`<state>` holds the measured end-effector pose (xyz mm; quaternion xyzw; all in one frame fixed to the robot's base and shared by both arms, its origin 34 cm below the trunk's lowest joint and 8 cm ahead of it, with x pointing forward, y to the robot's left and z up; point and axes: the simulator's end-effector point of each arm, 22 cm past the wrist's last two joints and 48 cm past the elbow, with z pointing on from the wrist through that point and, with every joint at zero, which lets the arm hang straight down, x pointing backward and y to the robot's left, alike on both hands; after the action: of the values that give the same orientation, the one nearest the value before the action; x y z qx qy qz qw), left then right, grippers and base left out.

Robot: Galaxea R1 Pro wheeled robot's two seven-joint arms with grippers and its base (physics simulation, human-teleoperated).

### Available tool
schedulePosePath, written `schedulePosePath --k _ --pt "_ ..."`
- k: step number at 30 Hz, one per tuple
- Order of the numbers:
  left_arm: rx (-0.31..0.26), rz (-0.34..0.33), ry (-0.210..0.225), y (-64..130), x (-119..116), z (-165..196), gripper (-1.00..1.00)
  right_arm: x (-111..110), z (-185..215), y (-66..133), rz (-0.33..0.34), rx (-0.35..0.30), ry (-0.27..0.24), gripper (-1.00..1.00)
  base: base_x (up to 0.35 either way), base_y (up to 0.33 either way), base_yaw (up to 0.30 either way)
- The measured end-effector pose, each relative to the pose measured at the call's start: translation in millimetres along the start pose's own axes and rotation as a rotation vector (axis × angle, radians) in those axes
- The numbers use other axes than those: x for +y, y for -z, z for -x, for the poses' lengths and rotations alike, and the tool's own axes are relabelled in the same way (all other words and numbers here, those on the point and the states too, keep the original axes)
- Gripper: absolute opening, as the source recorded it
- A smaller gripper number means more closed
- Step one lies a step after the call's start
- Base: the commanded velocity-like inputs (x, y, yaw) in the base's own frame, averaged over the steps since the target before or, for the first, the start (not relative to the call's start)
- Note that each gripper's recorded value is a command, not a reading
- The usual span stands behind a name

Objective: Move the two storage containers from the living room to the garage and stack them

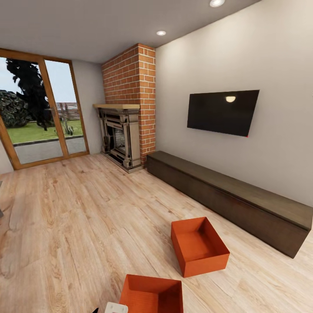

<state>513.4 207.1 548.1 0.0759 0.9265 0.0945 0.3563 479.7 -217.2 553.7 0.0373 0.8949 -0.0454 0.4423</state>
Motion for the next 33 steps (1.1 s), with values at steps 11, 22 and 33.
schedulePosePath --k 11,22,33 --pt "-0.004 0.006 0.003 0.5 1 0 1.00 -1 0 0.0 0.000 0.000 0.001 1.00 0.000 0.000 0.000" --pt "-0.005 0.006 0.004 0.6 1 0 1.00 41 -1 3.7 0.187 0.004 -0.005 1.00 0.000 0.000 0.000" --pt "-0.005 0.006 0.005 0.6 1 -1 1.00 54 0 4.0 0.252 0.021 -0.019 1.00 0.000 0.000 0.000"
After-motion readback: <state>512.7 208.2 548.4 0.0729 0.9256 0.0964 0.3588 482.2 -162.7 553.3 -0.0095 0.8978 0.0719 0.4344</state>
